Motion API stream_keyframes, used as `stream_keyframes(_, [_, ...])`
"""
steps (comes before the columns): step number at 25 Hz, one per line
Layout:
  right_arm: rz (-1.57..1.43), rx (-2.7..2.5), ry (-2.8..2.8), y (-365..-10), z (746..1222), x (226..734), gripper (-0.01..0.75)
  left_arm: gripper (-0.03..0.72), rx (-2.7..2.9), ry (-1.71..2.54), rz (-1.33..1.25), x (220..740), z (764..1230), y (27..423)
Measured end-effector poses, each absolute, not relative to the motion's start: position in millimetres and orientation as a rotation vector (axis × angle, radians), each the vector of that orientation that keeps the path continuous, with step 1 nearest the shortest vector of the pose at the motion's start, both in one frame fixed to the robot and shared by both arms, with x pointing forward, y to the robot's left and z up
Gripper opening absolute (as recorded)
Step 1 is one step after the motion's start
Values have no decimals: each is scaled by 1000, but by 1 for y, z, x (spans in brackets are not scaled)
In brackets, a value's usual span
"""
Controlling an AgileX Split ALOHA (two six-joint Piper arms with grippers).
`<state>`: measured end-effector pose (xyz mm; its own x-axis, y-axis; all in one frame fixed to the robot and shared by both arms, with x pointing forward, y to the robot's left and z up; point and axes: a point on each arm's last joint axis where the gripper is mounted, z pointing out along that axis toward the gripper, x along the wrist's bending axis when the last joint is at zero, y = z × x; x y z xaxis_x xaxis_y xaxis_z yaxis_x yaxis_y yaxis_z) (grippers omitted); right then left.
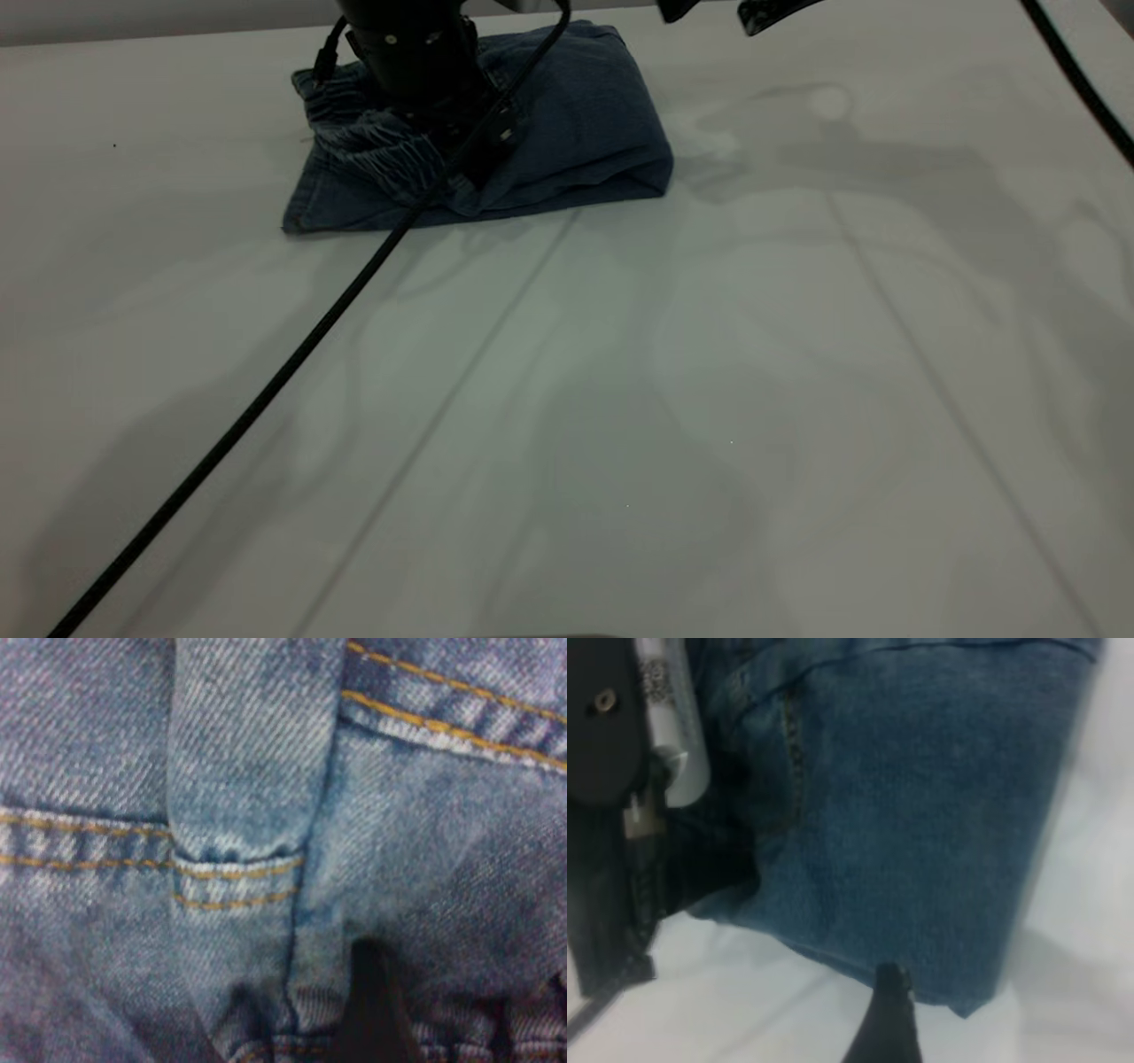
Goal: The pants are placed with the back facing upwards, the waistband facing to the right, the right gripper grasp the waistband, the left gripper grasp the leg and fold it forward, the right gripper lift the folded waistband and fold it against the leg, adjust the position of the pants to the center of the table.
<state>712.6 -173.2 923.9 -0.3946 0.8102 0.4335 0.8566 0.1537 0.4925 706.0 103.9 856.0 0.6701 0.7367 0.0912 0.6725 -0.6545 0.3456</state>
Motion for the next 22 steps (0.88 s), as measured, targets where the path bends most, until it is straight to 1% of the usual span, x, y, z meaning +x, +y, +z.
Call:
stream_keyframes(4, [-1072, -1670, -2405, -180, 946, 714, 570, 472, 2645, 1169, 255, 706, 884, 102])
stream_keyframes(7, [-1150, -1642, -2447, -181, 982, 711, 570, 472, 2675, 1177, 273, 707, 927, 104])
stream_keyframes(11, [-1273, -1605, -2476, -181, 1039, 698, 570, 472, 2684, 1202, 376, 706, 983, 111])
stream_keyframes(15, [-1363, -1581, -2543, -188, 1103, 670, 570, 472, 2584, 1252, 556, 713, 1021, 115])
stream_keyframes(20, [-1337, -1638, -2636, -203, 1170, 620, 570, 472, 2456, 1343, 608, 706, 1054, 120])
stream_keyframes(22, [-1295, -1693, -2662, -211, 1191, 598, 570, 472, 2404, 1337, 633, 698, 1078, 123])
